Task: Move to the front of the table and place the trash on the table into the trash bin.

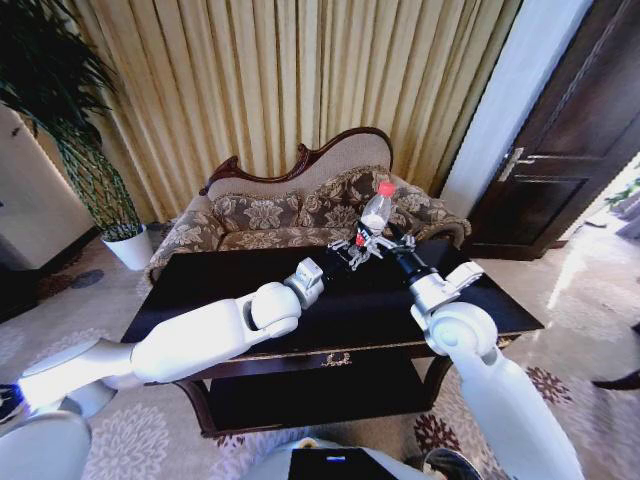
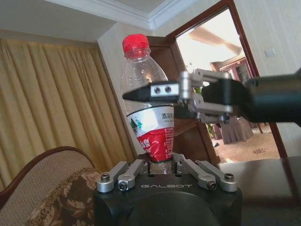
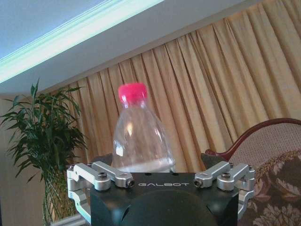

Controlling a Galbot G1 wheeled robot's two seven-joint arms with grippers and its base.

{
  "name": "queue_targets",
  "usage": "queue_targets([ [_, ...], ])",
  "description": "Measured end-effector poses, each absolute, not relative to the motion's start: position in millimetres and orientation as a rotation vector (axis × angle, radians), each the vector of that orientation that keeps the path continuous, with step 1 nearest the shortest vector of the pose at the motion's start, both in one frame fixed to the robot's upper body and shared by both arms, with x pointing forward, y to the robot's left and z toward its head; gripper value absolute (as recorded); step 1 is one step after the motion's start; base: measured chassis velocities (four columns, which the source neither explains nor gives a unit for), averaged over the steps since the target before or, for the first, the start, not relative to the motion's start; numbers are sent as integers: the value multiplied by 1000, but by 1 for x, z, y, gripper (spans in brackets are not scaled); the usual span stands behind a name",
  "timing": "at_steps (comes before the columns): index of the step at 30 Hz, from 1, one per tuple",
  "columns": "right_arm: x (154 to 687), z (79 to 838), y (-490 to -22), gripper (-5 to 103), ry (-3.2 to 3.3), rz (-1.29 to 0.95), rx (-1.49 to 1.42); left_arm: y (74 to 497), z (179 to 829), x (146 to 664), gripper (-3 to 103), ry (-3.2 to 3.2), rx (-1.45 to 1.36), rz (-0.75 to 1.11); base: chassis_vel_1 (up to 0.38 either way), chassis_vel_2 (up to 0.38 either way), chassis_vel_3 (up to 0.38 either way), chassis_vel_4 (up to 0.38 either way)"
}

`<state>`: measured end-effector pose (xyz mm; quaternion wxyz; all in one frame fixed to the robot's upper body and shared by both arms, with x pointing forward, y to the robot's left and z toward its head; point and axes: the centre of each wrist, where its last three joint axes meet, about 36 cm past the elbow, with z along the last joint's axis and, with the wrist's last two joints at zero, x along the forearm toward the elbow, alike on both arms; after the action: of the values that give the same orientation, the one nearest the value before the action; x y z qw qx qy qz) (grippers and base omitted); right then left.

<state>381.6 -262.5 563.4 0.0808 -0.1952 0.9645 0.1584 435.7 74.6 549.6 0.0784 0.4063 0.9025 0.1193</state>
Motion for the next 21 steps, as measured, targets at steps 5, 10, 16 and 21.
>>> queue_targets([
  [5, 381, 564, -262, 100, 2882, 470, -585, 72, 548, 434, 22, 2699, 1228, 358, 0, 0, 0, 0],
  [10, 380, 563, -259, 86, 2883, 472, -596, 71, 554, 436, 22, 2682, 1229, 367, 0, 0, 0, 0],
  [16, 379, 561, -258, 64, 2885, 478, -600, 72, 555, 437, 22, 2684, 1224, 374, 0, 0, 0, 0],
  [21, 378, 558, -258, 51, 2893, 483, -596, 72, 550, 436, 22, 2696, 1226, 368, 0, 0, 0, 0],
])
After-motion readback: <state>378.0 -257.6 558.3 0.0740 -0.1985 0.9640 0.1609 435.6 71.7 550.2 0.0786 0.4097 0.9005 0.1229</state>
